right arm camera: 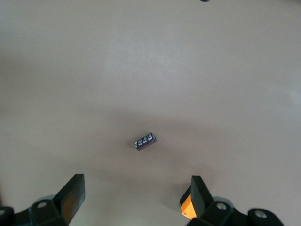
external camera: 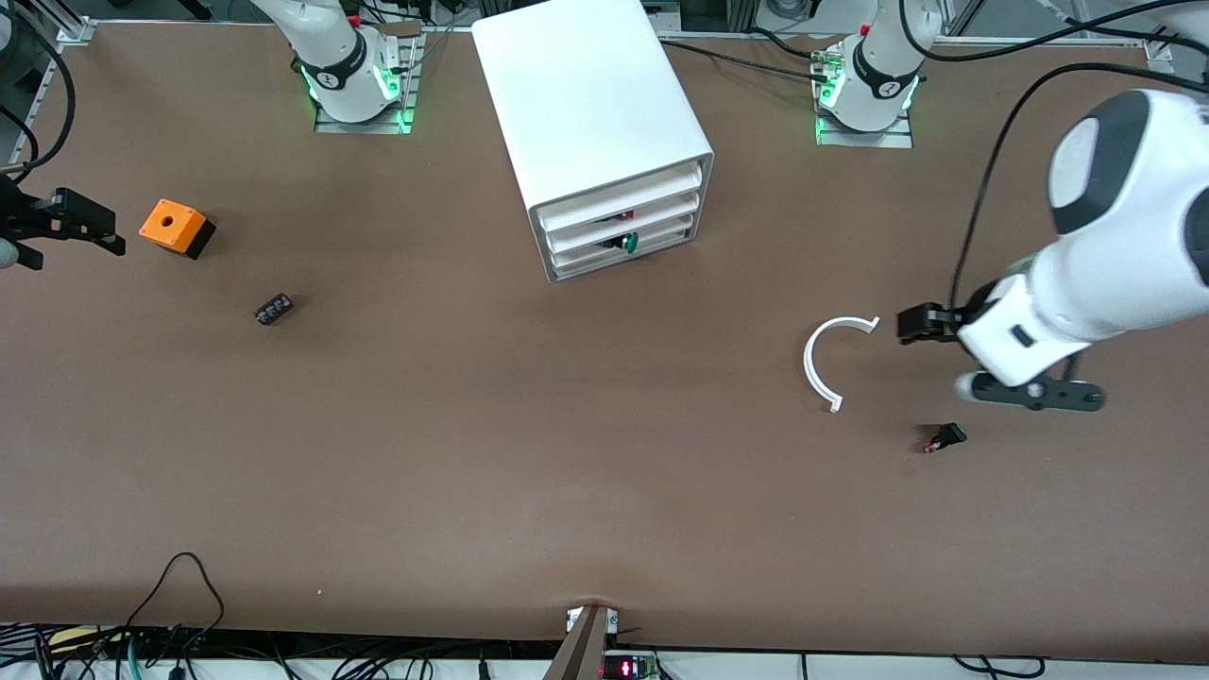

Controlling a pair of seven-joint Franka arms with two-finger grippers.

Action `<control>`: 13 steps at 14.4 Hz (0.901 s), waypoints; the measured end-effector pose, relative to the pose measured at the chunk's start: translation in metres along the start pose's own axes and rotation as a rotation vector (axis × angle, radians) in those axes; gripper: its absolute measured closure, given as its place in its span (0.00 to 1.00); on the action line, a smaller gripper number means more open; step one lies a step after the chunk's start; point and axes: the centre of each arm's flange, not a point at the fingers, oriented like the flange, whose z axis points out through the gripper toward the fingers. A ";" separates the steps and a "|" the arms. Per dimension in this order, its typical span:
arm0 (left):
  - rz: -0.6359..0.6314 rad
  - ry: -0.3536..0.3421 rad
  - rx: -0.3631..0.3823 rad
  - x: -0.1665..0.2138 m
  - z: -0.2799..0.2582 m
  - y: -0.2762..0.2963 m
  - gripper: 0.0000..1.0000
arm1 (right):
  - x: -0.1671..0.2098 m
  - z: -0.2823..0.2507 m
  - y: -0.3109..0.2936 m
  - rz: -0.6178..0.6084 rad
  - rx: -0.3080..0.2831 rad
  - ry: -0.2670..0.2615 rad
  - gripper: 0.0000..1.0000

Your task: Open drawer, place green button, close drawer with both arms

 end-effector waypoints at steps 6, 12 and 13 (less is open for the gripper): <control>-0.087 0.106 0.028 -0.046 -0.032 -0.050 0.00 | -0.006 0.001 -0.005 -0.040 0.017 -0.043 0.00; -0.048 0.165 -0.012 -0.093 -0.034 -0.059 0.00 | -0.007 -0.002 -0.004 -0.038 0.013 -0.031 0.00; -0.039 0.159 -0.004 -0.096 -0.033 -0.056 0.00 | -0.007 -0.002 -0.004 -0.038 0.013 -0.031 0.00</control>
